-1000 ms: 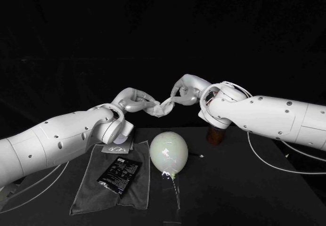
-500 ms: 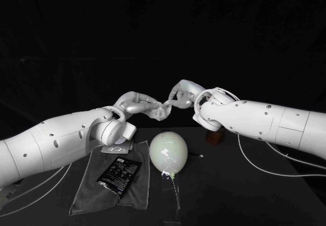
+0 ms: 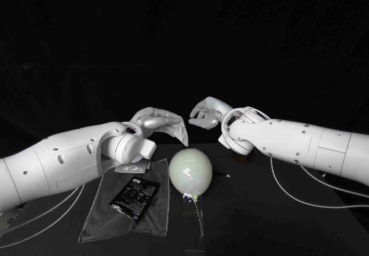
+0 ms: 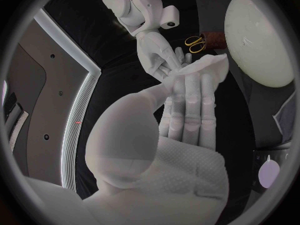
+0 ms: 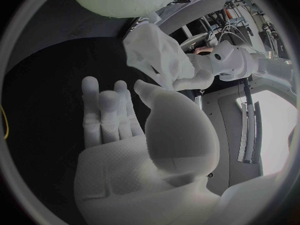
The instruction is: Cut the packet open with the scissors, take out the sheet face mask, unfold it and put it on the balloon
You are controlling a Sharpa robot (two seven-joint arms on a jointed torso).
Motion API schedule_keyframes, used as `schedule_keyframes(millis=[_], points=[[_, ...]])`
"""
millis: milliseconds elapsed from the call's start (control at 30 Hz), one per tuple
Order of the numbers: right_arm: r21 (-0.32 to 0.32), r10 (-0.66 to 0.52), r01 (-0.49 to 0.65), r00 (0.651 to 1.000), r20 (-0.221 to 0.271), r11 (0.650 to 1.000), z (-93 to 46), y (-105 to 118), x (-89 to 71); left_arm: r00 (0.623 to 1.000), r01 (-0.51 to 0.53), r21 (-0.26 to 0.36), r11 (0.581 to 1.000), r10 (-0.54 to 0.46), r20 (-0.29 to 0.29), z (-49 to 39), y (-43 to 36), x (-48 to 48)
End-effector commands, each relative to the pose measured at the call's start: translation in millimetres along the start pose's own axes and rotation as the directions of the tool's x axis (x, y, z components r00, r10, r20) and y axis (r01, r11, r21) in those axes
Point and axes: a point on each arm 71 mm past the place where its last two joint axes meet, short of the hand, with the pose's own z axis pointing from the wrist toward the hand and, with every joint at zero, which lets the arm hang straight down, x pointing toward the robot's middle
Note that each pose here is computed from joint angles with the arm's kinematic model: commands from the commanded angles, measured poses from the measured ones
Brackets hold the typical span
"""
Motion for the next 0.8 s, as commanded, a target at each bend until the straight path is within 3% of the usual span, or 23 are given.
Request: schedule_keyframes(millis=[33, 300, 467, 667, 800], points=[[-0.043, 0.081, -0.08, 0.996, 0.039, 0.996, -7.2, -2, -2.2, 0.997, 0.067, -0.058, 0.996, -0.065, 0.04, -0.6, 2.8, -0.9], [-0.068, 0.156, -0.148, 0.978, 0.137, 0.987, -31.9, -21, -9.2, 0.993, 0.093, -0.08, 0.992, -0.086, 0.083, -1.8, 4.7, -3.0], [-0.081, 0.189, -0.177, 0.967, 0.172, 0.981, -49.6, -29, -5.9, 0.991, 0.101, -0.086, 0.991, -0.092, 0.102, -2.4, 5.3, -4.4], [-0.098, 0.235, -0.223, 0.962, 0.139, 0.97, -67.4, -25, 18.2, 0.988, 0.109, -0.092, 0.99, -0.097, 0.119, -3.1, 6.0, -5.8], [-0.099, 0.246, -0.236, 0.963, 0.112, 0.967, -72.1, -19, 33.2, 0.987, 0.112, -0.093, 0.989, -0.1, 0.127, -3.2, 6.1, -6.0]])
